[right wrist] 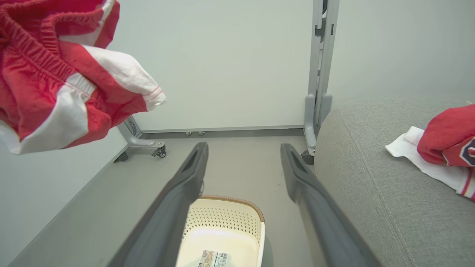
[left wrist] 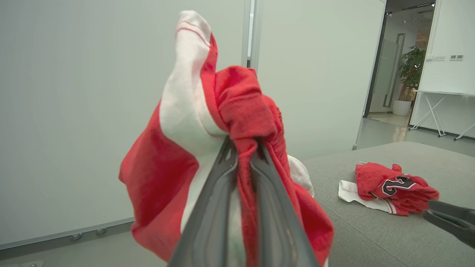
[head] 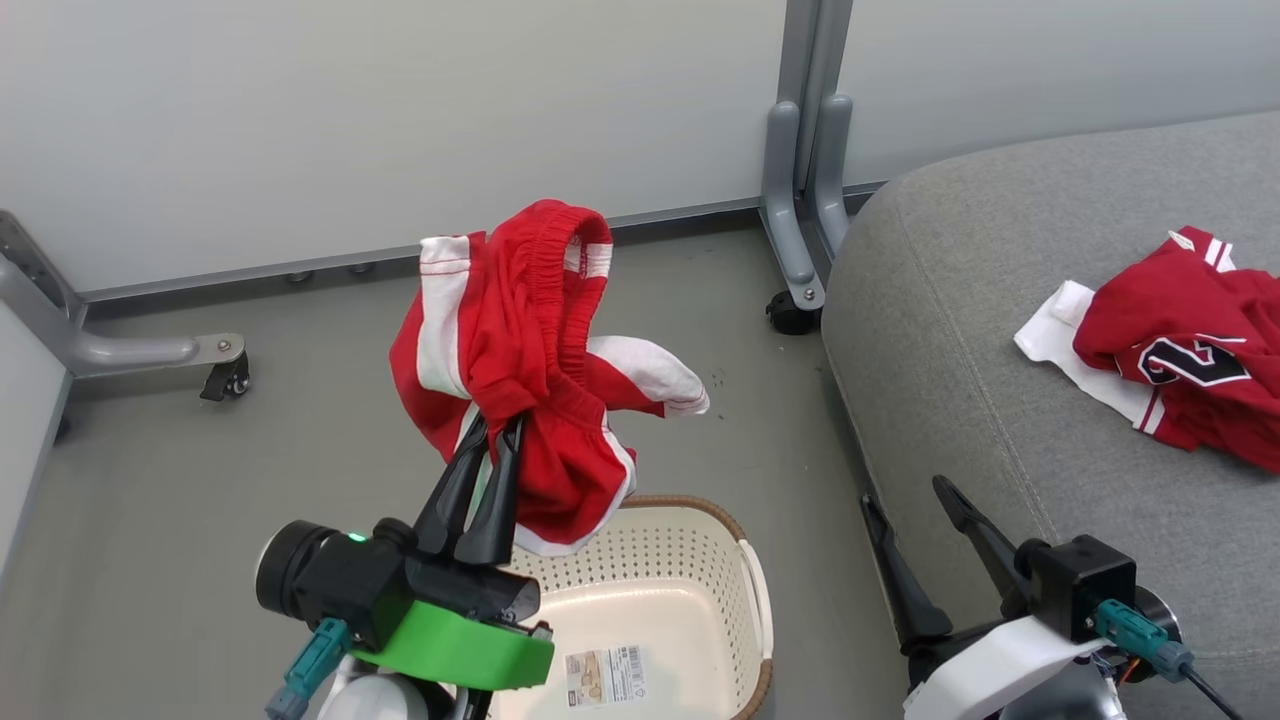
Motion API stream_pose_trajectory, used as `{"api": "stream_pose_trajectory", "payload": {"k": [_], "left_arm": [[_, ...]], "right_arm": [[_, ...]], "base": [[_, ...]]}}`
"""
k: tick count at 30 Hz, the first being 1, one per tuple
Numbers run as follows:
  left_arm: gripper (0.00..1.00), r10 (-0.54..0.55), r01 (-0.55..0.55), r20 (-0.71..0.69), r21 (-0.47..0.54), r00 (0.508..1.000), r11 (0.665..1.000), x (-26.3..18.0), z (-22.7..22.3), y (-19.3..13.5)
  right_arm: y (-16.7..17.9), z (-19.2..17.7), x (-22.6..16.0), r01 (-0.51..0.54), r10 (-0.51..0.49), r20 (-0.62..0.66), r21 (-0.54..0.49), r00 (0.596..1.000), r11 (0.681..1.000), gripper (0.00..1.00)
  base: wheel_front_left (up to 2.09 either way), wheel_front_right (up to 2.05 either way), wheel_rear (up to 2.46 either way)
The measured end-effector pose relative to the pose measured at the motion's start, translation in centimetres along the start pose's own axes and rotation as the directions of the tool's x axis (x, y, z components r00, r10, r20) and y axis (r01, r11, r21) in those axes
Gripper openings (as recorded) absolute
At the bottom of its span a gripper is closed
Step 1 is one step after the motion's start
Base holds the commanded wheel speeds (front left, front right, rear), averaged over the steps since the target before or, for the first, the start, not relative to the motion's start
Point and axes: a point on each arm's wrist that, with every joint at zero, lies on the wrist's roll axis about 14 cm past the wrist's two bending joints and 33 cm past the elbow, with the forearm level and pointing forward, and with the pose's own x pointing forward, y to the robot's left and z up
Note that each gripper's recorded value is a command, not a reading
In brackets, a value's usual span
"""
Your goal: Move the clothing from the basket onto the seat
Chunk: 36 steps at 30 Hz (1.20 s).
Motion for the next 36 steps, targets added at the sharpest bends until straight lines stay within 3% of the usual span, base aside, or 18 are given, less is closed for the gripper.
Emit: {"api": "stream_pose_trajectory", "payload": {"k": [4,8,16,22,34,36], "left_arm": [[0.0,0.002,-0.002,-0.001,0.0,1.0,1.0,0.0,0.0,0.1],[0.0,0.006,-0.006,-0.006,-0.002,1.0,1.0,0.1,-0.3,0.3],[0.0,-0.005,0.005,-0.022,-0.008,1.0,1.0,0.1,-0.9,0.1],[0.0,-0.009,0.008,-0.023,-0.008,1.0,1.0,0.3,-1.0,0.1],[0.0,-0.025,0.024,-0.026,-0.018,0.999,1.0,0.0,-1.0,-0.6],[0.0,-0.025,0.025,-0.027,-0.021,0.999,0.999,0.0,-1.0,-0.6]], "right_arm": [[1.4,-0.2,0.2,-0.051,0.051,-0.014,0.002,0.999,0.999,1.0],[4.5,0.4,1.3,-0.163,0.163,-0.004,0.014,0.987,0.987,1.0],[11.7,1.4,2.8,-0.406,0.405,0.026,0.046,0.914,0.913,1.0],[14.1,2.0,4.4,-0.486,0.484,0.054,0.04,0.873,0.873,1.0],[17.2,0.4,6.3,-0.579,0.579,-0.02,0.004,0.815,0.815,1.0],[17.5,0.5,6.5,-0.588,0.588,-0.02,0.006,0.808,0.809,0.45]], "base": [[0.0,0.0,0.0],[0.0,0.0,0.0],[0.0,0.0,0.0],[0.0,0.0,0.0],[0.0,0.0,0.0],[0.0,0.0,0.0]]}}
